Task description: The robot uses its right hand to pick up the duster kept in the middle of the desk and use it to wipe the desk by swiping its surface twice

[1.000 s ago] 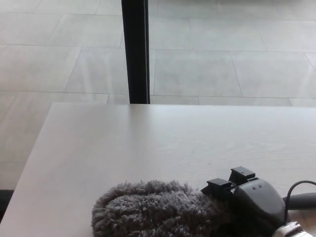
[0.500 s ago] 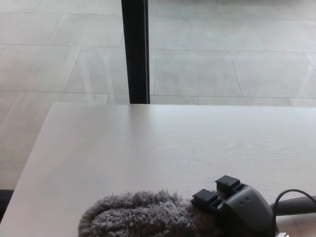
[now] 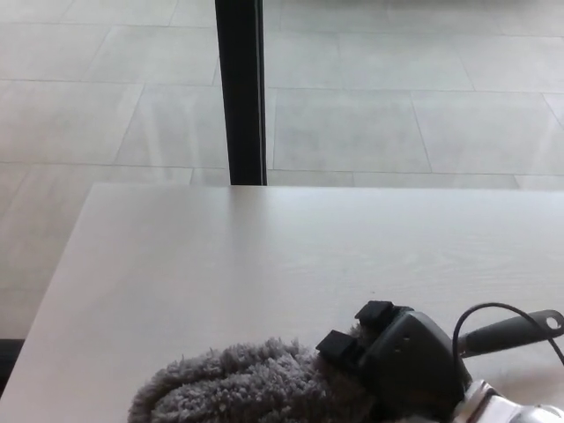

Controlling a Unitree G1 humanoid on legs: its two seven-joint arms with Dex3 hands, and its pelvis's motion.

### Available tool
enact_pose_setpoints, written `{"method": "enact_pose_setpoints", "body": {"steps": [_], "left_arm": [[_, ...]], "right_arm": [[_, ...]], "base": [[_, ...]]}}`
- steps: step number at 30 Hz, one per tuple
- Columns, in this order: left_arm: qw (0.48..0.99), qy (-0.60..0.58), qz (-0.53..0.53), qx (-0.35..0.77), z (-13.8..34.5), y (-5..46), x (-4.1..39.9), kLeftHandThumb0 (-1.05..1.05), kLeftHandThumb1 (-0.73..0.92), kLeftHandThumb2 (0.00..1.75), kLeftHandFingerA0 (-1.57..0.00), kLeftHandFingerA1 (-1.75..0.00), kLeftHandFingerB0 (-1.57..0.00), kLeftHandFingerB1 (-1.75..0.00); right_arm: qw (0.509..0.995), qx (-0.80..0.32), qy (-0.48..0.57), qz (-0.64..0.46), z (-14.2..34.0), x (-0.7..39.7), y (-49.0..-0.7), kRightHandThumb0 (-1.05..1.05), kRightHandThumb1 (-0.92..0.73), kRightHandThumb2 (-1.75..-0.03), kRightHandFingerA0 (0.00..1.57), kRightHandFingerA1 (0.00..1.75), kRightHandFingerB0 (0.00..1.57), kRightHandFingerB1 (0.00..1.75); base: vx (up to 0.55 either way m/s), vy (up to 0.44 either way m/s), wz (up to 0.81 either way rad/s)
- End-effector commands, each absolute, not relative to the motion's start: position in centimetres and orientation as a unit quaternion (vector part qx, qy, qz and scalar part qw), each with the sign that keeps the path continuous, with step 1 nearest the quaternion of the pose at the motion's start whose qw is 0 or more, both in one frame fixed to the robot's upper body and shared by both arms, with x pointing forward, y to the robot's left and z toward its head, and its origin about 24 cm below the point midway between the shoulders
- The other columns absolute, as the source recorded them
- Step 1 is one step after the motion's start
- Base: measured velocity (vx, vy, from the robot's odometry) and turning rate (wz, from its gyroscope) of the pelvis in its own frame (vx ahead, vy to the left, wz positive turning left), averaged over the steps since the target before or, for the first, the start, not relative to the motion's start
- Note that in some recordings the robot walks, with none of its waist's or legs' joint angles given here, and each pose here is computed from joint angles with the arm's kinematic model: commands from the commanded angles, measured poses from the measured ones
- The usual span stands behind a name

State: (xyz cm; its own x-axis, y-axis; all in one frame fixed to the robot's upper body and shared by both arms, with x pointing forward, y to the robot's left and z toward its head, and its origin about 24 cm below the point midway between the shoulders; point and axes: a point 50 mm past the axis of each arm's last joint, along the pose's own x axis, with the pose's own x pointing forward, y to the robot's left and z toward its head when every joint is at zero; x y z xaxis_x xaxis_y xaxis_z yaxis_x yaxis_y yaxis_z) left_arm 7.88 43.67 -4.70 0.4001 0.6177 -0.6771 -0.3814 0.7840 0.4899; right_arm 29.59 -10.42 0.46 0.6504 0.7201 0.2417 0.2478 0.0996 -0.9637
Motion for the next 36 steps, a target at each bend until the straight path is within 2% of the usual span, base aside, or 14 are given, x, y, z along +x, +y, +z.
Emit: {"method": "enact_pose_setpoints", "body": {"steps": [1, 2, 3, 9, 12, 15, 21, 22, 23, 26, 28, 33, 34, 36], "left_arm": [[0.83, 0.451, 0.291, 0.149, -4.1, 44.1, 8.1, -0.49, 0.61, 0.58, -0.84, -0.77, -0.76, -0.54], [0.833, 0.45, 0.288, 0.146, -4.1, 44.1, 8.0, -0.49, 0.62, 0.59, -0.8, -0.72, -0.72, -0.53], [0.834, 0.448, 0.291, 0.137, -4.2, 44.0, 8.0, -0.49, 0.61, 0.58, -0.8, -0.69, -0.71, -0.53], [0.832, 0.452, 0.296, 0.125, -4.6, 43.8, 7.5, -0.48, 0.61, 0.58, -0.79, -0.68, -0.7, -0.52], [0.83, 0.454, 0.296, 0.13, -4.6, 43.8, 7.2, -0.48, 0.6, 0.58, -0.75, -0.65, -0.7, -0.52], [0.829, 0.458, 0.297, 0.125, -5.0, 43.5, 7.1, -0.47, 0.6, 0.58, -0.75, -0.6, -0.7, -0.51], [0.826, 0.463, 0.3, 0.116, -5.4, 43.3, 6.8, -0.47, 0.59, 0.58, -0.78, -0.66, -0.72, -0.53], [0.828, 0.461, 0.297, 0.118, -5.3, 43.3, 6.7, -0.49, 0.6, 0.58, -0.76, -0.63, -0.71, -0.51], [0.828, 0.461, 0.295, 0.12, -5.3, 43.3, 6.7, -0.49, 0.6, 0.58, -0.76, -0.63, -0.71, -0.51], [0.829, 0.459, 0.299, 0.11, -5.4, 43.3, 6.2, -0.46, 0.6, 0.58, -0.72, -0.6, -0.71, -0.53], [0.825, 0.464, 0.304, 0.106, -5.5, 43.2, 5.9, -0.46, 0.58, 0.58, -0.77, -0.65, -0.72, -0.52], [0.824, 0.467, 0.302, 0.106, -5.6, 43.1, 5.6, -0.48, 0.59, 0.58, -0.76, -0.61, -0.73, -0.52], [0.824, 0.468, 0.301, 0.109, -5.7, 43.1, 5.5, -0.47, 0.59, 0.58, -0.74, -0.59, -0.73, -0.53], [0.825, 0.465, 0.305, 0.103, -5.7, 43.1, 5.3, -0.47, 0.59, 0.58, -0.75, -0.62, -0.74, -0.55]], "right_arm": [[0.609, -0.734, -0.263, 0.144, -0.8, 31.2, -11.6, -0.34, -0.53, -0.6, 0.98, 1.75, 0.92, 1.02], [0.605, -0.746, -0.242, 0.135, -0.8, 31.6, -11.9, -0.31, -0.52, -0.68, 0.99, 1.75, 0.83, 1.39], [0.61, -0.762, -0.175, 0.127, -0.7, 32.6, -13.1, -0.28, -0.54, -0.64, 0.97, 1.75, 0.9, 1.13], [0.622, -0.777, -0.068, 0.07, -0.5, 33.4, -17.2, -0.35, -0.51, -0.58, 0.89, 1.71, 0.86, 0.73], [0.607, -0.793, -0.026, 0.049, -1.0, 32.7, -19.9, -0.38, -0.53, -0.59, 0.89, 1.69, 0.86, 0.72], [0.59, -0.806, 0.04, 0.029, -1.6, 31.6, -23.5, -0.33, -0.54, -0.56, 0.85, 1.72, 0.87, 0.92], [0.576, -0.801, 0.158, -0.03, -1.8, 29.3, -29.2, -0.37, -0.57, -0.59, 0.81, 1.69, 0.8, 0.84], [0.559, -0.809, 0.175, -0.049, -1.6, 28.6, -30.7, -0.37, -0.54, -0.59, 0.84, 1.62, 0.65, 0.62], [0.554, -0.812, 0.175, -0.058, -1.5, 28.2, -31.2, -0.37, -0.54, -0.59, 0.84, 1.62, 0.65, 0.62], [0.555, -0.785, 0.257, -0.095, -1.3, 27.1, -33.5, -0.42, -0.59, -0.57, 0.79, 1.69, 0.75, 0.93], [0.59, -0.736, 0.299, -0.146, -0.7, 26.3, -35.5, -0.42, -0.53, -0.59, 0.8, 1.61, 0.77, 0.68], [0.627, -0.677, 0.321, -0.214, 0.8, 25.1, -38.5, -0.46, -0.57, -0.62, 0.77, 1.58, 0.84, 0.54], [0.631, -0.671, 0.321, -0.22, 0.9, 25.0, -38.7, -0.35, -0.61, -0.55, 0.71, 1.63, 0.79, 0.63], [0.624, -0.675, 0.324, -0.224, 1.6, 24.6, -39.7, -0.44, -0.51, -0.58, 0.78, 1.45, 0.87, 0.55]], "base": [[0.0, 0.0, 0.0], [0.0, 0.0, 0.0], [0.0, 0.0, 0.0], [0.0, 0.0, 0.0], [0.0, 0.0, 0.0], [0.0, 0.0, 0.0], [0.0, 0.0, 0.0], [0.0, 0.0, 0.0], [0.0, 0.0, 0.0], [0.0, 0.0, 0.0], [0.0, 0.0, 0.0], [0.0, 0.0, 0.0], [0.0, 0.0, 0.0], [0.0, 0.0, 0.0]]}}
